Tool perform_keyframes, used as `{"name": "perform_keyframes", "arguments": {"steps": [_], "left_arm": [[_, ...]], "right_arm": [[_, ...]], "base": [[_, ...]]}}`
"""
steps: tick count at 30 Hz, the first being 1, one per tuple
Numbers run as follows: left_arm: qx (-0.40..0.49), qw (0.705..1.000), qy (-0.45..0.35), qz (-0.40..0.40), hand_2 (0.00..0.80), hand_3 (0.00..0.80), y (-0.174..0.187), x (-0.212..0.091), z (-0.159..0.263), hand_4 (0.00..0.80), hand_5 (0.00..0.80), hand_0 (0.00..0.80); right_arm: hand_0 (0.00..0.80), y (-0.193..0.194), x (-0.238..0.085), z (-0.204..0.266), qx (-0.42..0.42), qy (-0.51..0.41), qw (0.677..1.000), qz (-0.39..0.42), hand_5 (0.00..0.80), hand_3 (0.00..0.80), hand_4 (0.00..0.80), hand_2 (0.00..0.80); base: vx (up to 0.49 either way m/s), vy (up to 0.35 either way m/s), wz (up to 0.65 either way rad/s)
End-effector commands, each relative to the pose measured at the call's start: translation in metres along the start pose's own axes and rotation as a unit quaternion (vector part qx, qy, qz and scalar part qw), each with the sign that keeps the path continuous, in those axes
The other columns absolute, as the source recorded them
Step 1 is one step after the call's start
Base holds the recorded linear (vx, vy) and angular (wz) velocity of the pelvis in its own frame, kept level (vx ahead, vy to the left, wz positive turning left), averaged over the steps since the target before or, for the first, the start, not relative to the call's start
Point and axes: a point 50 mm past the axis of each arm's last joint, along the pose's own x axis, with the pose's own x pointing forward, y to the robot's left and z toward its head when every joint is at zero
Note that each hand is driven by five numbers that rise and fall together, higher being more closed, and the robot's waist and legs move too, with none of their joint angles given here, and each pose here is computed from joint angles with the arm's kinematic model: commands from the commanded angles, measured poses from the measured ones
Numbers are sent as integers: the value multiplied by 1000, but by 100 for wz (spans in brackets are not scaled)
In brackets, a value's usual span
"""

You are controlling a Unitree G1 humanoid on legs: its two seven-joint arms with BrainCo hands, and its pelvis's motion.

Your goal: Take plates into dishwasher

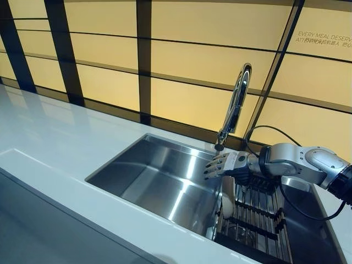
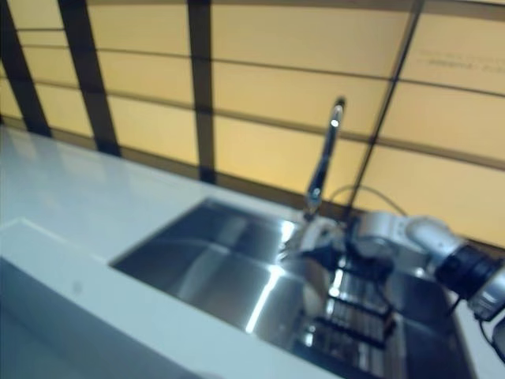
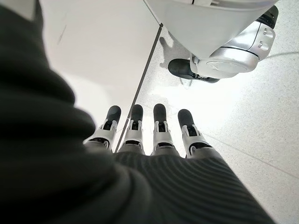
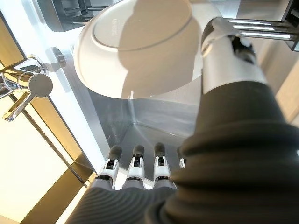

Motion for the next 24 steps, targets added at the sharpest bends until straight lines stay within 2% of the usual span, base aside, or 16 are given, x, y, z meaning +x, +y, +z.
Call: {"name": "perform_keyframes", "arguments": {"steps": [1,24], "left_arm": [[22,999,-21,15,0,0,16,2,17,0,0,0],[24,999,-20,23,0,0,23,1,15,0,0,0]], "right_arm": [[0,-4,-8,-13,2,27,1000,-9,0,0,0,0],[0,-3,-10,-14,-1,27,999,17,0,0,0,0]], "base": [[0,0,0],[0,0,0]]}}
